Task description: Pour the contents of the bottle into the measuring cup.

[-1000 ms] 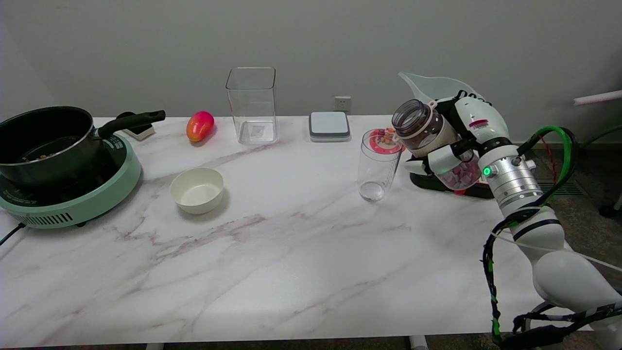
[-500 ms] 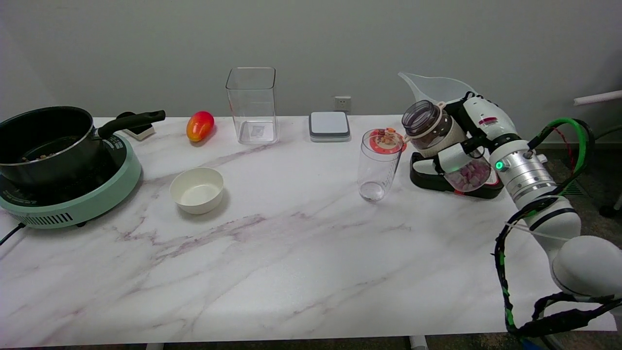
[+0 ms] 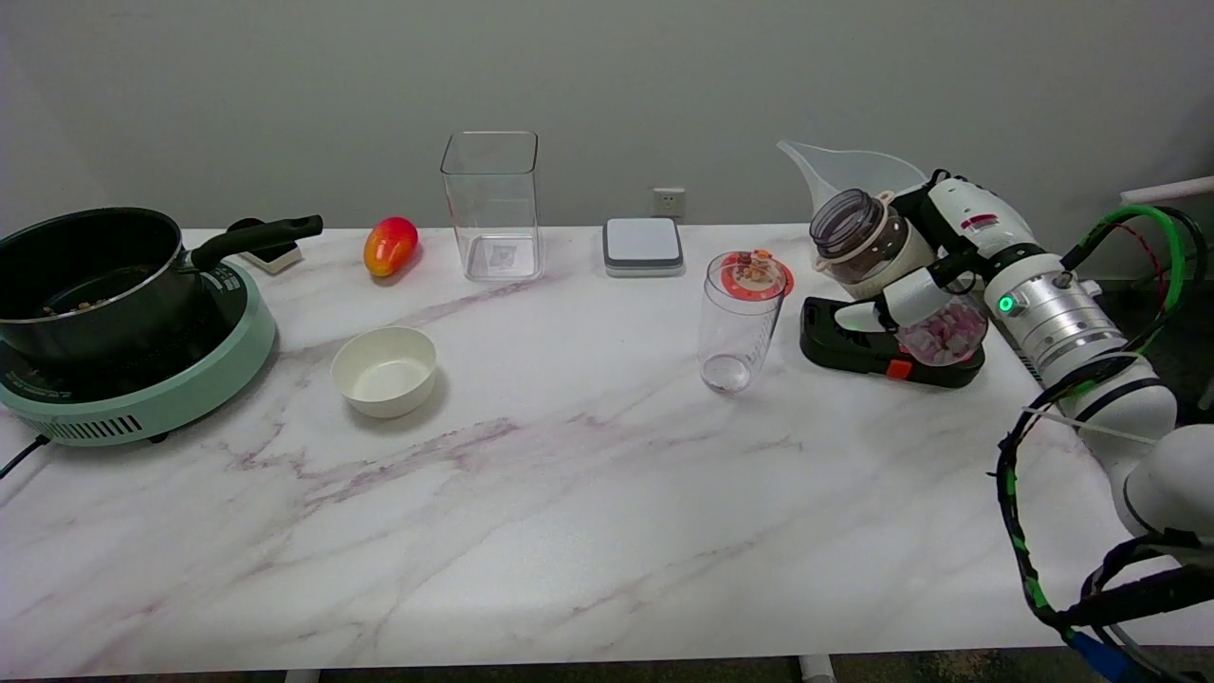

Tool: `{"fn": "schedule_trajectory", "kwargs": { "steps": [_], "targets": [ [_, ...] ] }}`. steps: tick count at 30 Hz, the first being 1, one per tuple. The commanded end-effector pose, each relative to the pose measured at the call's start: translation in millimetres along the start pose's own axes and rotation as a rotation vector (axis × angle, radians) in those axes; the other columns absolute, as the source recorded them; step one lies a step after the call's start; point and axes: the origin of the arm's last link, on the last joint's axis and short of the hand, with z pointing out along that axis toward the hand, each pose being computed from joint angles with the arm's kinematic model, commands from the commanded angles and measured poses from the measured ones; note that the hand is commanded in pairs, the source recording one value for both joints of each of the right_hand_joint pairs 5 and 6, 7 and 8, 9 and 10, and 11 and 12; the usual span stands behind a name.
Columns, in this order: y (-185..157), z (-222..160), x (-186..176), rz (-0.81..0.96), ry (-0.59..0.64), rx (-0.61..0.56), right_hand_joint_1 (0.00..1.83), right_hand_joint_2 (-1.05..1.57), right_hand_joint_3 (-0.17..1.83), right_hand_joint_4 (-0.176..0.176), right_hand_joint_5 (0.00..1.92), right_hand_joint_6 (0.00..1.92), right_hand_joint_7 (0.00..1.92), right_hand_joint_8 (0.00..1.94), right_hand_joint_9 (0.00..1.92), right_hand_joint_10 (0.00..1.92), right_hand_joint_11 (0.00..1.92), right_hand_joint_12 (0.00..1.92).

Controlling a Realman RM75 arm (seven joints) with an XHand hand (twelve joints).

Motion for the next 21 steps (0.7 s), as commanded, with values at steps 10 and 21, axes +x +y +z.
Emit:
{"fn": "schedule_trajectory", "kwargs": {
  "steps": [10,21],
  "targets": [
    [7,28,9,-0.187,-0.125,0.038,1.61,0.22,1.23,0.0,1.37,1.37,1.51,1.51,1.24,1.24,1.04,1.04],
    [-7,29,17,-0.223,-0.131,0.067,1.61,0.16,1.29,0.0,1.35,1.35,1.5,1.5,1.23,1.23,1.03,1.03]
  ]
}}
